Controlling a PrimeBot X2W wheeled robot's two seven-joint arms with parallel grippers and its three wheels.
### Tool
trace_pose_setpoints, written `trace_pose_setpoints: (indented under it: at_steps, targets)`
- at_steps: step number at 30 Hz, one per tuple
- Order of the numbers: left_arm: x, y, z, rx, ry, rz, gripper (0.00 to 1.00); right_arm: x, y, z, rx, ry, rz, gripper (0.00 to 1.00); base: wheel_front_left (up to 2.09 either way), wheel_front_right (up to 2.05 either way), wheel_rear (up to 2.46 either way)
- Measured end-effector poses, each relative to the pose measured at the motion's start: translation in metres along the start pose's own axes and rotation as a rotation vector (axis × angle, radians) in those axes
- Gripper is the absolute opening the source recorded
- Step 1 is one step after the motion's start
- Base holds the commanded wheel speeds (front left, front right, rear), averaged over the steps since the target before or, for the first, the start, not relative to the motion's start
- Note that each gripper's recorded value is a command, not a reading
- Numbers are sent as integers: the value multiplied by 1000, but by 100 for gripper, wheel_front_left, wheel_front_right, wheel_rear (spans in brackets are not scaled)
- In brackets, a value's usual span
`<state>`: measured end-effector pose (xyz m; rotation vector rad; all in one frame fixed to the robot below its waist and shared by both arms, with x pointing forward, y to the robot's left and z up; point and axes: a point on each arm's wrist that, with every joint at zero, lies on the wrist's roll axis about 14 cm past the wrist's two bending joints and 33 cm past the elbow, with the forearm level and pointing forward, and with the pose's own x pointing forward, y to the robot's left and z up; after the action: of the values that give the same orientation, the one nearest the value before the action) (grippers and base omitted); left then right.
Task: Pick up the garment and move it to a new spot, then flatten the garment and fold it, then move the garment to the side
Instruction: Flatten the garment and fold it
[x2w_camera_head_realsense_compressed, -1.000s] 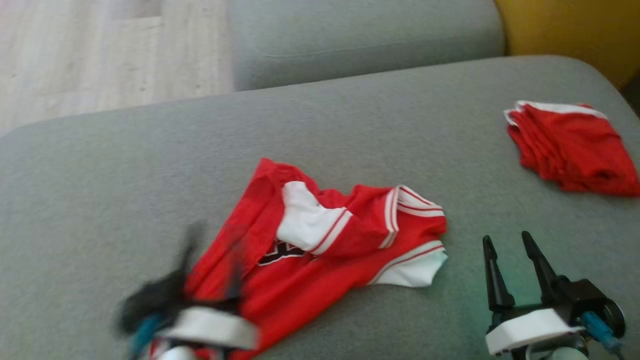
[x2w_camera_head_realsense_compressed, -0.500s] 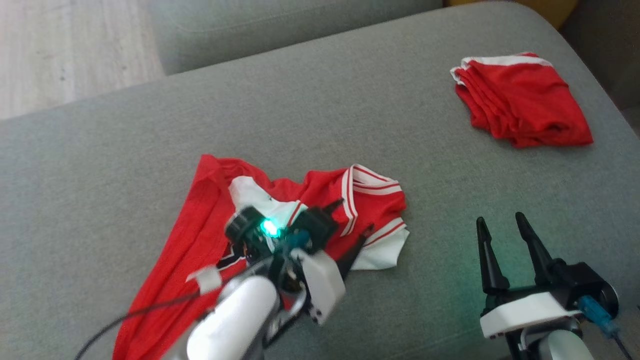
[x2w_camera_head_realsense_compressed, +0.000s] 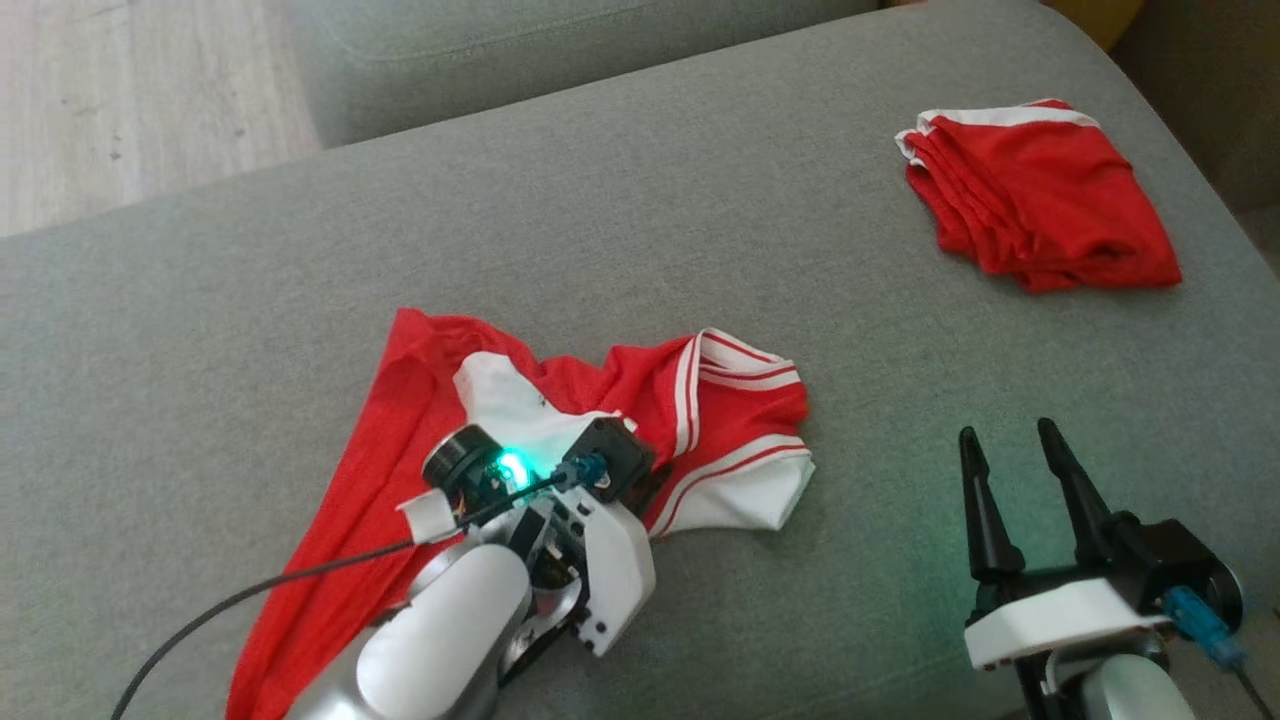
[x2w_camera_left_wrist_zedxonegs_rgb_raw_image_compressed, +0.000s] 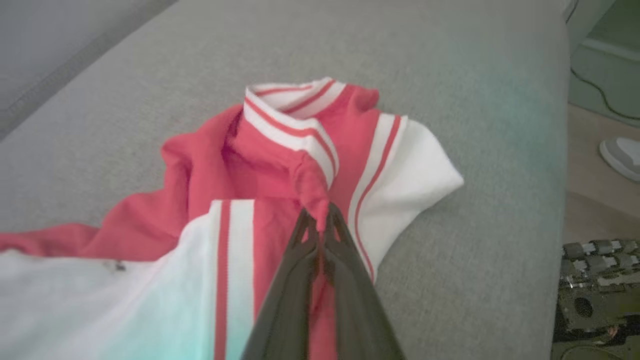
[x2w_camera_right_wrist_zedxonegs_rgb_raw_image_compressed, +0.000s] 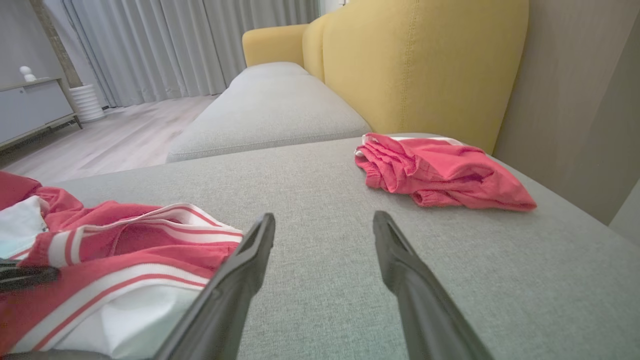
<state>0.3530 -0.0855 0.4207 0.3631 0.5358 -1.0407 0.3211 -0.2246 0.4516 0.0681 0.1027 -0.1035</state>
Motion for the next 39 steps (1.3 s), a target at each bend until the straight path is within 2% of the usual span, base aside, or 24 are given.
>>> trace_pose_setpoints:
  at_steps: [5,9,14,18,22,27,29,32,33,34,35,36,39]
  targets:
    - [-18,4,44,-60,-191,29,0,1,1,6,2,-20,5,100,0,0,0]
    - [-44,-15,71,-168,-338,-41,0,1,0,10,-6,-35,6,100,0,0,0]
    - [-75,-34,60,-294,-362,-145,0,4,2,10,-23,-32,14,100,0,0,0]
    - [-83,-14,60,-337,-384,-123,0,5,2,7,-24,-24,14,100,0,0,0]
    - [-69,6,63,-382,-405,-89,0,5,2,7,-21,-20,12,100,0,0,0]
    - [-39,28,70,-386,-407,-59,0,6,-7,8,-14,-22,-18,100,0,0,0]
    - [-27,31,75,-447,-410,-74,0,3,-14,7,-9,-15,-42,100,0,0,0]
    - [-7,38,62,-455,-347,-64,2,-2,-22,0,-10,7,-71,100,0,0,0]
    - [-2,44,58,-457,-340,-46,33,-2,-24,-1,-6,12,-78,100,0,0,0]
    - [2,50,55,-462,-336,-30,47,-3,-25,-2,-4,16,-83,100,0,0,0]
    - [7,55,50,-470,-322,-17,84,-3,-26,-3,-5,19,-86,100,0,0,0]
    - [12,59,43,-474,-298,-5,100,-3,-27,-3,-7,21,-89,100,0,0,0]
    - [18,68,37,-459,-291,25,100,-3,-29,-2,-3,19,-97,100,0,0,0]
